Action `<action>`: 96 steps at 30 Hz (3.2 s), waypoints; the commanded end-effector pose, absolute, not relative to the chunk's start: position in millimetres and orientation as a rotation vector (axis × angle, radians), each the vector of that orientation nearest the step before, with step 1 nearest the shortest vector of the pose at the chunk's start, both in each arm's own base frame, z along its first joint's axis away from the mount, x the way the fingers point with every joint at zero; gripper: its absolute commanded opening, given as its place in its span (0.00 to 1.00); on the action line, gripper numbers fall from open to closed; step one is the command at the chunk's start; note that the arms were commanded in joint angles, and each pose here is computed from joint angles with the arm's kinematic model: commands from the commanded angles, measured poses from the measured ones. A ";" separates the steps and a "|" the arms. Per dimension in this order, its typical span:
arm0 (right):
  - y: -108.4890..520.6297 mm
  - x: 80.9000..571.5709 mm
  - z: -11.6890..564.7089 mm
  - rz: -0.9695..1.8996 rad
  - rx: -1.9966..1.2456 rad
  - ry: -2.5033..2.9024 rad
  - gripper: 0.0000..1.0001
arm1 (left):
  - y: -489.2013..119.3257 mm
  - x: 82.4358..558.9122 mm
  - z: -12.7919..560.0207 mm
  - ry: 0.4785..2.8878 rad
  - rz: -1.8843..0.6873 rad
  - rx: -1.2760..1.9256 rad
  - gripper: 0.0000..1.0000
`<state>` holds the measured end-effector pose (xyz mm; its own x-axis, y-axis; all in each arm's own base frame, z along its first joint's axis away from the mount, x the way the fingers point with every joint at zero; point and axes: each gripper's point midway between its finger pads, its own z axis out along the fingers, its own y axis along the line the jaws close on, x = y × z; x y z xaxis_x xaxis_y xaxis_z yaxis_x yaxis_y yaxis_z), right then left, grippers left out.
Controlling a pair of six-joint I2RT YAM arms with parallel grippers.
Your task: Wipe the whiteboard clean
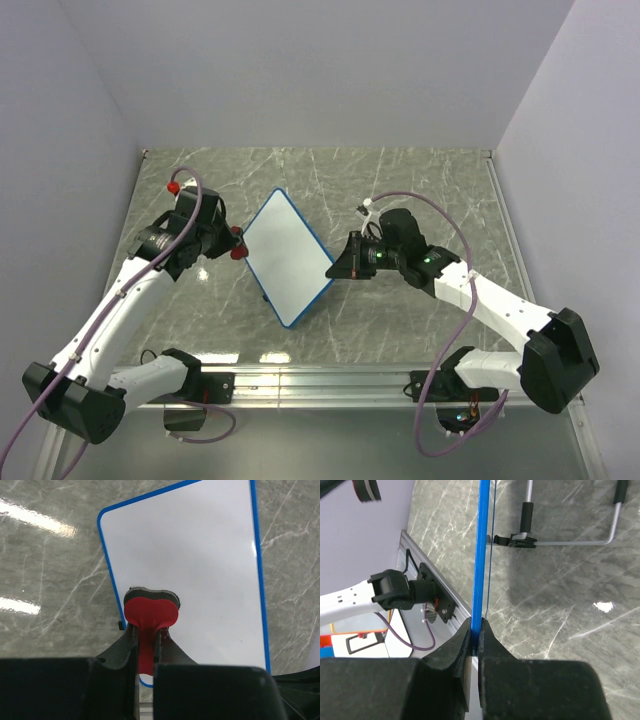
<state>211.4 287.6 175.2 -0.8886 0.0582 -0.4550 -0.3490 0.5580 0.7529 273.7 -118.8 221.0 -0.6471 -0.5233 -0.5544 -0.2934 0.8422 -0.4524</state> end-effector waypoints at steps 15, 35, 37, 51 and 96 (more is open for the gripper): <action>292.7 249.5 259.2 1.224 -0.227 2.088 0.00 | -109.1 262.6 231.2 2.294 -0.404 -0.625 0.00; 301.4 252.2 205.0 1.236 -0.189 2.212 0.00 | -102.4 259.0 233.0 2.308 -0.354 -0.615 0.00; 301.5 251.1 202.9 1.240 -0.190 2.219 0.00 | -101.5 259.8 230.0 2.311 -0.343 -0.618 0.00; 282.4 245.5 242.2 1.146 -0.219 2.162 0.88 | -79.4 264.6 129.9 2.444 -0.141 -0.722 0.00; 215.5 212.1 292.9 0.933 -0.262 2.037 0.90 | -96.4 323.5 132.0 2.494 -0.303 -0.700 0.99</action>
<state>205.7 218.3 266.8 -0.6678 0.1300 -0.7329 -0.4609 0.7010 0.5442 323.9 -89.7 132.3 -0.6970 -0.5703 -0.4347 -0.4370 0.8185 -0.3730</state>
